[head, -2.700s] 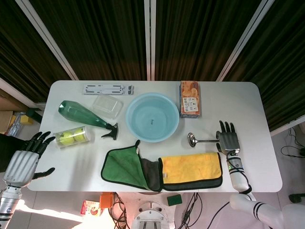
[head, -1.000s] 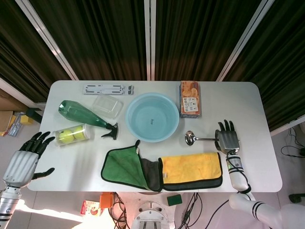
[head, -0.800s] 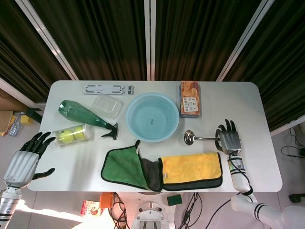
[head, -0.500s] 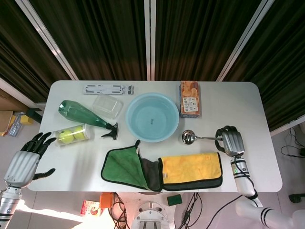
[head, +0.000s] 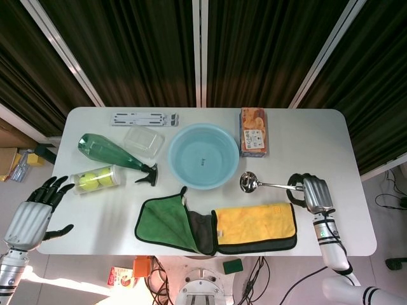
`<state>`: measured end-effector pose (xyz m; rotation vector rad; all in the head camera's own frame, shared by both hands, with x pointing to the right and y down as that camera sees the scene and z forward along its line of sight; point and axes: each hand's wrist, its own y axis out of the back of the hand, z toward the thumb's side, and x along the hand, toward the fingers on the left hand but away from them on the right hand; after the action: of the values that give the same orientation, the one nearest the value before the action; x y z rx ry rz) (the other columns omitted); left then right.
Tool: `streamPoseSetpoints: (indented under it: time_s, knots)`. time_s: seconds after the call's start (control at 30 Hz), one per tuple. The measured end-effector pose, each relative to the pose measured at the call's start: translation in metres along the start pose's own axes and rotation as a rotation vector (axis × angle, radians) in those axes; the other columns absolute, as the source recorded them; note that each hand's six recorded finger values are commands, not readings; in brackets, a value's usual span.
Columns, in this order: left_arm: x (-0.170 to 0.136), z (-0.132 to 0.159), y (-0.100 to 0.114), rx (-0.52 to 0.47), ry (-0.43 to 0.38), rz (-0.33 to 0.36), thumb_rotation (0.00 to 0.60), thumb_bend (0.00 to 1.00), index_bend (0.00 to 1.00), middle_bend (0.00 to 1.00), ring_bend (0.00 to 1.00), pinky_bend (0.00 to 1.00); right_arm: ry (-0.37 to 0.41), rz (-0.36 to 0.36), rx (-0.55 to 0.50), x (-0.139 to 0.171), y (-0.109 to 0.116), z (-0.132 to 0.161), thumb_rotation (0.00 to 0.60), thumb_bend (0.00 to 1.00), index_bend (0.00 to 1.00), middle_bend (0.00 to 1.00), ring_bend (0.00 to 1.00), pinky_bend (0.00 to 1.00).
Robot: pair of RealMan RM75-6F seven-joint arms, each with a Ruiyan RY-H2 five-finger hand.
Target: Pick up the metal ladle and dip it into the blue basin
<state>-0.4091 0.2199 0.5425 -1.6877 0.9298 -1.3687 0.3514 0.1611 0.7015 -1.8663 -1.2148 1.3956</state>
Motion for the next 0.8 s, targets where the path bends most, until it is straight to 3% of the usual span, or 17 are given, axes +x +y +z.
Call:
streamPoseSetpoints:
  time_s: [0.1, 0.2, 0.63, 0.8]
  knots:
    - [0.0, 0.0, 0.0, 0.0, 0.0, 0.001, 0.6, 0.03, 0.17, 0.05, 0.03, 0.23, 0.001, 0.004, -0.076, 0.003, 0.008, 0.004, 0.6, 0.66, 0.96, 0.55, 0.47, 0.72]
    - [0.0, 0.0, 0.0, 0.0, 0.0, 0.0, 0.6, 0.03, 0.17, 0.05, 0.03, 0.23, 0.002, 0.001, -0.119, 0.004, 0.017, 0.006, 0.6, 0.67, 0.96, 0.56, 0.5, 0.79]
    - [0.0, 0.001, -0.001, 0.004, -0.001, -0.004, 0.6, 0.03, 0.17, 0.05, 0.03, 0.23, 0.068, -0.014, -0.258, 0.002, 0.05, 0.044, 0.6, 0.67, 0.99, 0.62, 0.54, 0.85]
    - [0.001, 0.001, -0.001, 0.005, -0.003, -0.006, 0.6, 0.03, 0.17, 0.05, 0.03, 0.23, 0.119, -0.039, -0.198, -0.011, 0.062, 0.07, 0.6, 0.67, 1.0, 0.62, 0.56, 0.87]
